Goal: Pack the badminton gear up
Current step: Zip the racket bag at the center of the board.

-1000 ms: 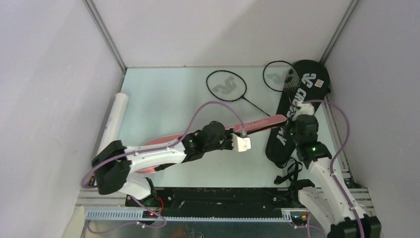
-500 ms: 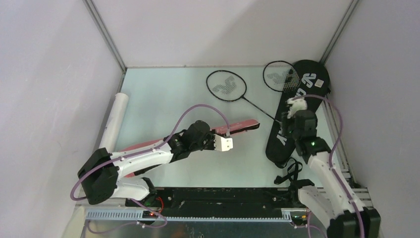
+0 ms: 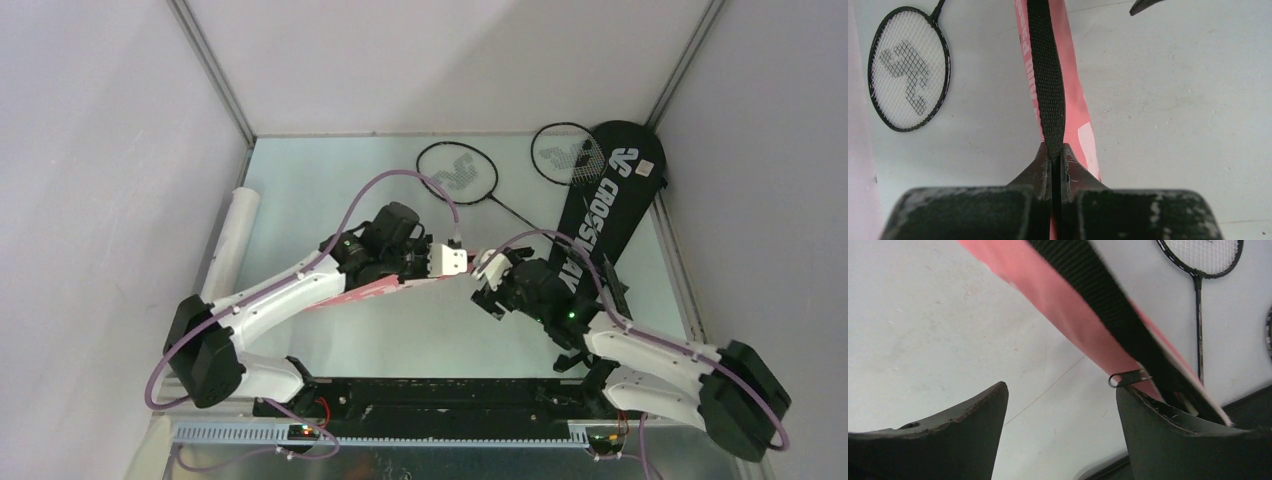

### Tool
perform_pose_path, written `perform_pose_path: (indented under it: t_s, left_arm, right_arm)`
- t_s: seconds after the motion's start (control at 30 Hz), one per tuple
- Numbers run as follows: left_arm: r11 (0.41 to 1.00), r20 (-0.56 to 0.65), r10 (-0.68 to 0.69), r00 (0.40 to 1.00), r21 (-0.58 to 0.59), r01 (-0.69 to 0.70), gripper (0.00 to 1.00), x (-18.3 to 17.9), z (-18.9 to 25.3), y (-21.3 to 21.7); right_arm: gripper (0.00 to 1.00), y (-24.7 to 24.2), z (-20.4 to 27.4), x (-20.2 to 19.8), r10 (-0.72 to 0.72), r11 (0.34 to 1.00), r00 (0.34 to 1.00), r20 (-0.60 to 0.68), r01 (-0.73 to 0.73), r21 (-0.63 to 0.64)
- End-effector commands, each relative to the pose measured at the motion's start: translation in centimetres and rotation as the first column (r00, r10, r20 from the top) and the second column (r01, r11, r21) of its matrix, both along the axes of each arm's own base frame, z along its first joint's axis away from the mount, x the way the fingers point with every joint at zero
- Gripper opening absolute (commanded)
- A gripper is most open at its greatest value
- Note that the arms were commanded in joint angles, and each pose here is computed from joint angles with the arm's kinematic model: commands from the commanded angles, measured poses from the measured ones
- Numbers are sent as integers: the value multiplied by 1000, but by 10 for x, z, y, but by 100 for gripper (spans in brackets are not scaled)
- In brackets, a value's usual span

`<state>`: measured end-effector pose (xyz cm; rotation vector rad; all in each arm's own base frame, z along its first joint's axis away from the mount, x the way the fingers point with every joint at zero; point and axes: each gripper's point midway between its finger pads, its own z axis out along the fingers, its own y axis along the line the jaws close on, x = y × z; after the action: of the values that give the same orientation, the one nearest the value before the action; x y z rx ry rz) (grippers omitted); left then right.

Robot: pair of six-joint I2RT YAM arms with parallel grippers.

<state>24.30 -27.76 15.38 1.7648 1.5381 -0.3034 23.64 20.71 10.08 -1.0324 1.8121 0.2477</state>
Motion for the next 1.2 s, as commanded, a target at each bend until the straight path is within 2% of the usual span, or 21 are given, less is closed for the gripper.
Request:
perform_pose_path:
  t_s: [0.0, 0.23, 0.5, 0.73, 0.9, 1.03, 1.17]
  left_arm:
    - [993, -56, -116, 992, 25, 118, 0, -15, 9, 7]
    - [972, -90, -196, 976, 114, 206, 0, -30, -12, 24]
    - [954, -155, -241, 958, 144, 263, 0, -41, -17, 30]
    - [961, -156, -218, 963, 139, 240, 0, -37, -17, 27]
    - [960, -169, -216, 962, 143, 241, 0, -36, -20, 27]
    - [959, -189, -219, 957, 139, 246, 0, -37, -21, 24]
    - [960, -200, -216, 956, 138, 245, 0, -37, -20, 23]
  right_arm:
    - [82, 2, 19, 31, -39, 995, 977, 208, 56, -76]
    - [76, -11, 35, 41, -94, 985, 949, 300, 133, -111]
    - [77, -9, 52, 39, -34, 994, 943, 332, 66, -87]
    - [76, 10, 41, 22, 72, 996, 972, 222, -56, -76]
    - [76, 29, 43, -3, 175, 984, 969, 175, -180, 12]
    - [75, 36, 32, 0, 174, 984, 972, 158, -176, 2]
    - [75, 31, 20, 13, 92, 996, 984, 154, -88, -34]
